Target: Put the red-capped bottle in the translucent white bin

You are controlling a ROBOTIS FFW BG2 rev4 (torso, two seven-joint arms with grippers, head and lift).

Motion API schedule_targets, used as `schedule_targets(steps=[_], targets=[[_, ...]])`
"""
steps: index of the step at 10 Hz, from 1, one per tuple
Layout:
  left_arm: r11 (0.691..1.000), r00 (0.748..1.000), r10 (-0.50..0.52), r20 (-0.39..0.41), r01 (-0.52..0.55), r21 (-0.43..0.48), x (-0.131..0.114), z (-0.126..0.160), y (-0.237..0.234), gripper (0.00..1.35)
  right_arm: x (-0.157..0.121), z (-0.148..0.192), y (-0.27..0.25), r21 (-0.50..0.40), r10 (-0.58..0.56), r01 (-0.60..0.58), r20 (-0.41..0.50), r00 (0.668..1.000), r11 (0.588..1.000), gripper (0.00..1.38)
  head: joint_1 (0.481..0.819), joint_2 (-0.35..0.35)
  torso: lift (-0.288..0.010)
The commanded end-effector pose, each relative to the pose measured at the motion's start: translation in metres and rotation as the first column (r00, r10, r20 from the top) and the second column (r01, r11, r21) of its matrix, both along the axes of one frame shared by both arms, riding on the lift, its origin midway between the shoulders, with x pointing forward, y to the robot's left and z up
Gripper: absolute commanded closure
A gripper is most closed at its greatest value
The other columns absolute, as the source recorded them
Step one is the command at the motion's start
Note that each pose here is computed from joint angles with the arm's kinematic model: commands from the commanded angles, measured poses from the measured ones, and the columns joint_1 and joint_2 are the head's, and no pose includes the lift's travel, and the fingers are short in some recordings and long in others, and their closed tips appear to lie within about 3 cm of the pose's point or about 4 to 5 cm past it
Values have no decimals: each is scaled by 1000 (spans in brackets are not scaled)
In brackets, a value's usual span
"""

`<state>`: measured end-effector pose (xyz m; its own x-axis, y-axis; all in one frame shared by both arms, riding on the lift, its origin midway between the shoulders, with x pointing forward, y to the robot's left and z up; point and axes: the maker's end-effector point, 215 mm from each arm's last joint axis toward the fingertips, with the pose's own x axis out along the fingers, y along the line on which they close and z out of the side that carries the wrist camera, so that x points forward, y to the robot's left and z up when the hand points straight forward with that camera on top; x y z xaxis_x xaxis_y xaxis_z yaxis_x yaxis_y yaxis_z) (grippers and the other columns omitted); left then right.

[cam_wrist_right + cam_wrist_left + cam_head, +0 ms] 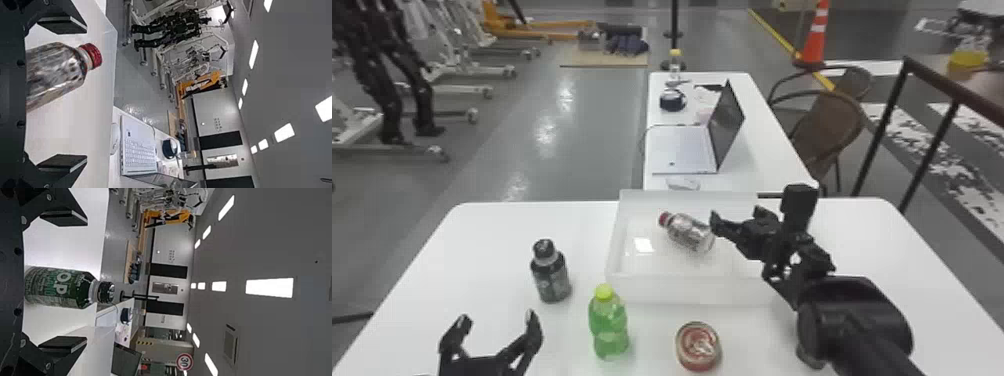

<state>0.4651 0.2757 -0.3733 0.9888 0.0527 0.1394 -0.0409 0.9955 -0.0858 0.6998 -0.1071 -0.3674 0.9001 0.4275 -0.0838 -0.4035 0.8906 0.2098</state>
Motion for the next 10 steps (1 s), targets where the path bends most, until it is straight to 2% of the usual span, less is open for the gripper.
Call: schedule_targets(steps=[1,10], targets=[[1000,1000,1,0,-1,-2,0,0,0,228,-1,-2,-2,7,-4,4,-3,1000,1000,124,549,0,-100],[1000,1000,0,0,0,-2,0,0,-2,228,-3,-4,-4,23,-10,11,-6,1000,1000,124,549,0,-100]])
